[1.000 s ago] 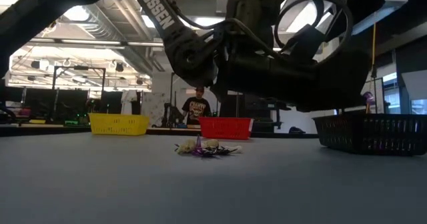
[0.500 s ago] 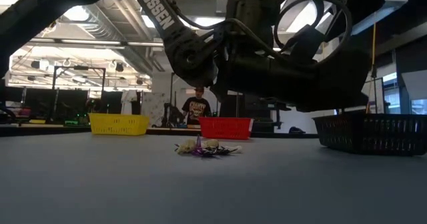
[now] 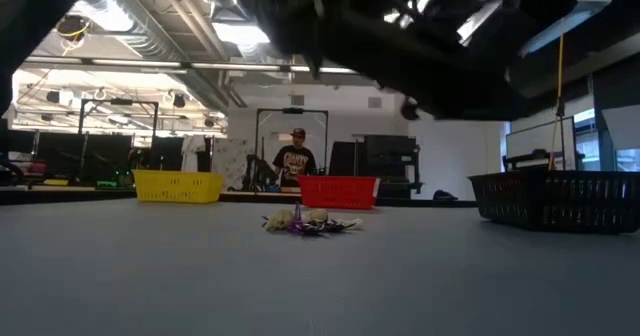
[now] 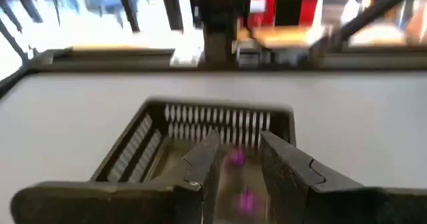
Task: Sort Halloween decoration
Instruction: Put the white bone toy into the blue bin
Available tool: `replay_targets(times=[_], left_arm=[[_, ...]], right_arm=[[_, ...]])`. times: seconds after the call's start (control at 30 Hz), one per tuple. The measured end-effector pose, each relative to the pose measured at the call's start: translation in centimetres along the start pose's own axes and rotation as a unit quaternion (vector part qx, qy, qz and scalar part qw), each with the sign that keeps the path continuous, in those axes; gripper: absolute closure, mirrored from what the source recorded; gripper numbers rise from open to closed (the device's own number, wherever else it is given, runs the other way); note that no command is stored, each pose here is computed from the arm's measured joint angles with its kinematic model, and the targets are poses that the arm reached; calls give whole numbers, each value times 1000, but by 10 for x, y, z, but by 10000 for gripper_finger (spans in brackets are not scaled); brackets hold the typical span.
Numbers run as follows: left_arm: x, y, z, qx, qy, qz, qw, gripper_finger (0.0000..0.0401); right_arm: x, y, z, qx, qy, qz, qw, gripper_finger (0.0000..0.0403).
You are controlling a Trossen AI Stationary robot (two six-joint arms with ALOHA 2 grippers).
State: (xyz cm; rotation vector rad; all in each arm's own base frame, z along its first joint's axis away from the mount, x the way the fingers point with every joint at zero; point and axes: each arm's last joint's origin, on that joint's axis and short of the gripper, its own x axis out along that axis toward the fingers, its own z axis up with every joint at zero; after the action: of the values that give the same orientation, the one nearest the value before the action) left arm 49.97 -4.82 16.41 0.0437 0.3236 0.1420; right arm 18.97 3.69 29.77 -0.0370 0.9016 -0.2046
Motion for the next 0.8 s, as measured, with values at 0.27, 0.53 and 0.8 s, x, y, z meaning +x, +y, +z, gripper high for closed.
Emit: replay_targets(times=[0.27, 0.53, 0.8], left_arm=[[-56, 4, 52, 26, 81, -5, 996, 303], [-116, -13, 70, 37, 72, 9, 997, 303], [-154, -26, 17, -25, 48, -6, 999, 303]], right_arm=[[0, 1, 0, 0, 2, 8, 1000, 295], [0, 1, 0, 0, 1, 8, 1000, 295], [7, 4, 4, 0, 2, 8, 1000, 295]])
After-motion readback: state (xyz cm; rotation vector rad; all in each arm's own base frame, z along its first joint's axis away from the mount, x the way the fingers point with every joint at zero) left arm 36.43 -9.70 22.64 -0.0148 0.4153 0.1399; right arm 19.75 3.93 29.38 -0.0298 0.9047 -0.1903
